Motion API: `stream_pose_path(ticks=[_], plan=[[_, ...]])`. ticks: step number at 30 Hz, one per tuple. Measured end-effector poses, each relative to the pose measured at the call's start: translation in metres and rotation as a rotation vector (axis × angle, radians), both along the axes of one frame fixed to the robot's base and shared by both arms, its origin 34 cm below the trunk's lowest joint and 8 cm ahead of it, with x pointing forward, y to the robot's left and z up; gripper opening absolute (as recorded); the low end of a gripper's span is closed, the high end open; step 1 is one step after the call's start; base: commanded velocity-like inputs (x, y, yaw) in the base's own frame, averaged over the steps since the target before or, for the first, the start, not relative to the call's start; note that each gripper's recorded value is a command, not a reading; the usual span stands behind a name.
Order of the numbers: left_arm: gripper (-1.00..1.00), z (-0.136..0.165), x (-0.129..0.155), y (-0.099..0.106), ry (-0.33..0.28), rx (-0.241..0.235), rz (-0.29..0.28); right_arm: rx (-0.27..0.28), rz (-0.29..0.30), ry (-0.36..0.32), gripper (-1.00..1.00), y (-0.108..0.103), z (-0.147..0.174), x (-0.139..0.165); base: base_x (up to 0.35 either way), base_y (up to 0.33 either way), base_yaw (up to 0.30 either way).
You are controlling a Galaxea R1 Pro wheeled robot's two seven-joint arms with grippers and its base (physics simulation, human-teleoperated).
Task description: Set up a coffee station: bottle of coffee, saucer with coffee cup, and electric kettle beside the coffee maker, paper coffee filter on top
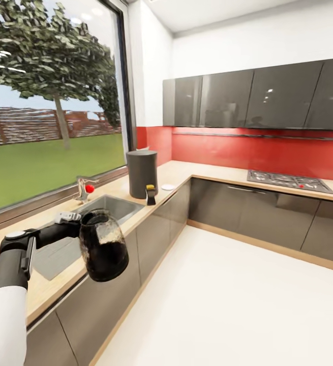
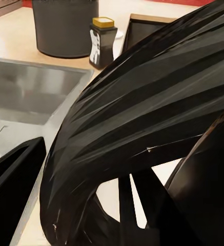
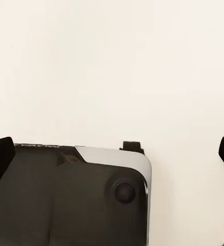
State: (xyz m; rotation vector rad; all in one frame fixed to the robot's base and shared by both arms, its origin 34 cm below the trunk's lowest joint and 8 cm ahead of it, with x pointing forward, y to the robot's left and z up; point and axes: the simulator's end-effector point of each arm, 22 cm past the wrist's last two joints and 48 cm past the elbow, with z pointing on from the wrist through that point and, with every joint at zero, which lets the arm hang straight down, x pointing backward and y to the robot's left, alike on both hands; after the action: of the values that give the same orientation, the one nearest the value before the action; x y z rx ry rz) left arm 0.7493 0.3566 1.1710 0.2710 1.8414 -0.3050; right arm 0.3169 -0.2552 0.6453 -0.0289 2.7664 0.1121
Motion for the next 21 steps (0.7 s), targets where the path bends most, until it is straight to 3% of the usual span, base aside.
stream_pose_path(ticks=[21], plan=[[-1.00, 0.0002, 0.0000, 0.0005, -0.001, -0.002, 0.001, 0.000, 0.000, 0.000, 1.00, -0.0002, 0.0000, 0.0000, 0.333, 0.000, 0.000]])
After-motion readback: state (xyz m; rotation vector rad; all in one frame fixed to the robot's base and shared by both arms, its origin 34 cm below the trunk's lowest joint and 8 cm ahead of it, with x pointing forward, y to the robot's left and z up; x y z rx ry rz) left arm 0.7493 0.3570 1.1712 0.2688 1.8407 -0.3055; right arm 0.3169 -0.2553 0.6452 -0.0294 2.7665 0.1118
